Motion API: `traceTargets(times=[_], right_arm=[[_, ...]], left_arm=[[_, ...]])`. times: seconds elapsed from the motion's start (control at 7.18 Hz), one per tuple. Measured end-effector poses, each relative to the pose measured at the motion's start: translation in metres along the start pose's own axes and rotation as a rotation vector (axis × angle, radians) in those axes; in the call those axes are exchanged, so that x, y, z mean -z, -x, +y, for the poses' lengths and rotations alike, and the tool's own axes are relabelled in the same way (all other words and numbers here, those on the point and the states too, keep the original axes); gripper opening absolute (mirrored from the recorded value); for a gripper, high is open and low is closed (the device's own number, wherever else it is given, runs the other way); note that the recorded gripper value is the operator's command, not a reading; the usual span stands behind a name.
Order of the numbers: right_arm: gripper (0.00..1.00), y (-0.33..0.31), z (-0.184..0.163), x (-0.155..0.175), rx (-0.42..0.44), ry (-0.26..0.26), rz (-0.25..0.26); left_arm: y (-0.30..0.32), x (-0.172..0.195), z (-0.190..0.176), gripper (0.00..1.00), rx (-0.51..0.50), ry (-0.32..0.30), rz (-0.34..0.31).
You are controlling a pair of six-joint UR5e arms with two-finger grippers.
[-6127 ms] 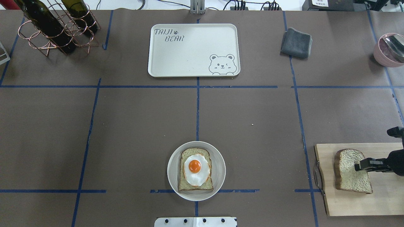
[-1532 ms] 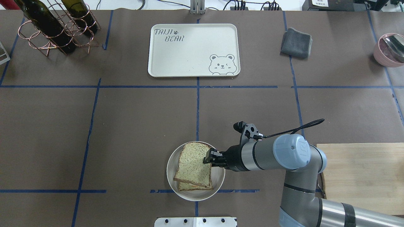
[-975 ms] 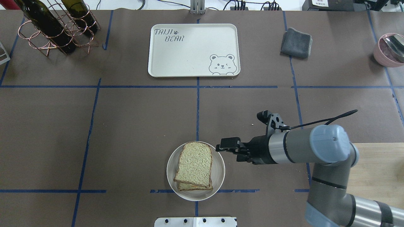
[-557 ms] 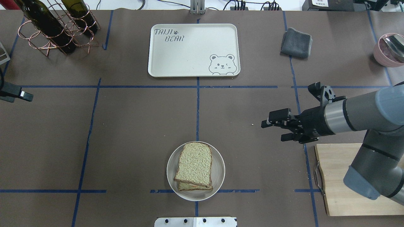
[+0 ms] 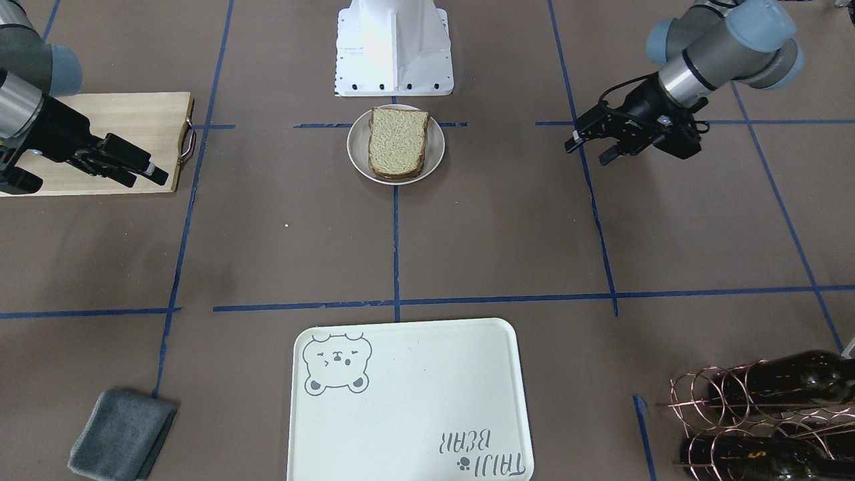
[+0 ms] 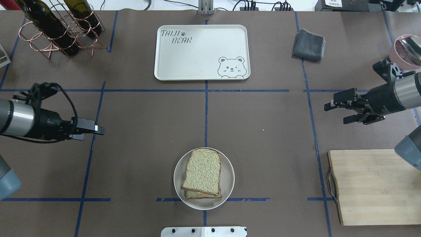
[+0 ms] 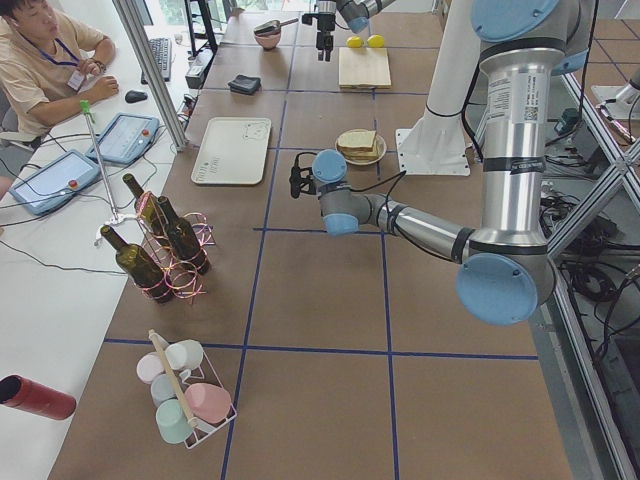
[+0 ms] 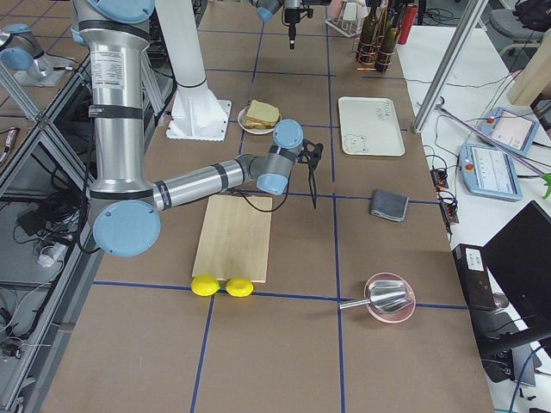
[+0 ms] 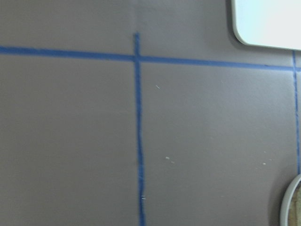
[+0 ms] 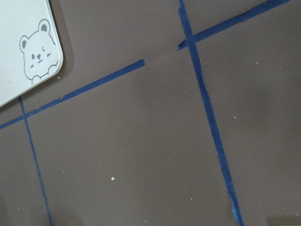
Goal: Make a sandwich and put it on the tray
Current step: 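Move the left gripper to the white plate rim and grasp it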
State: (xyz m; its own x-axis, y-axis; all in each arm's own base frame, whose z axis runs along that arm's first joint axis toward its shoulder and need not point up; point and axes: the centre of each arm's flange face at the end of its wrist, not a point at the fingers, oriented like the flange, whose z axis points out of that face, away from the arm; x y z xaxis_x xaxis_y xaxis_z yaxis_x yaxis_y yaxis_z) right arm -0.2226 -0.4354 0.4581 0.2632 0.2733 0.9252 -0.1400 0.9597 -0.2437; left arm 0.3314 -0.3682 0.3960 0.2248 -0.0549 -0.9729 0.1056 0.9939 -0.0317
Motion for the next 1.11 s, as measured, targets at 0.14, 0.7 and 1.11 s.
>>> traceTargets(times=[0.14, 0.7, 1.11], right_arm=[[1.00, -0.011, -0.009, 0.001, 0.008, -0.006, 0.012], [1.00, -0.024, -0.019, -0.001, 0.010, -0.012, 0.028], [1.00, -0.030, -0.022, -0.004, 0.017, -0.014, 0.037]], left_arm=[[-0.029, -0.034, 0.030, 0.97, 0.041, -0.011, 0.016], [-0.139, -0.144, 0.109, 0.77, 0.093, -0.071, -0.203], [-0.166, -0.172, 0.132, 0.63, 0.084, -0.067, -0.311]])
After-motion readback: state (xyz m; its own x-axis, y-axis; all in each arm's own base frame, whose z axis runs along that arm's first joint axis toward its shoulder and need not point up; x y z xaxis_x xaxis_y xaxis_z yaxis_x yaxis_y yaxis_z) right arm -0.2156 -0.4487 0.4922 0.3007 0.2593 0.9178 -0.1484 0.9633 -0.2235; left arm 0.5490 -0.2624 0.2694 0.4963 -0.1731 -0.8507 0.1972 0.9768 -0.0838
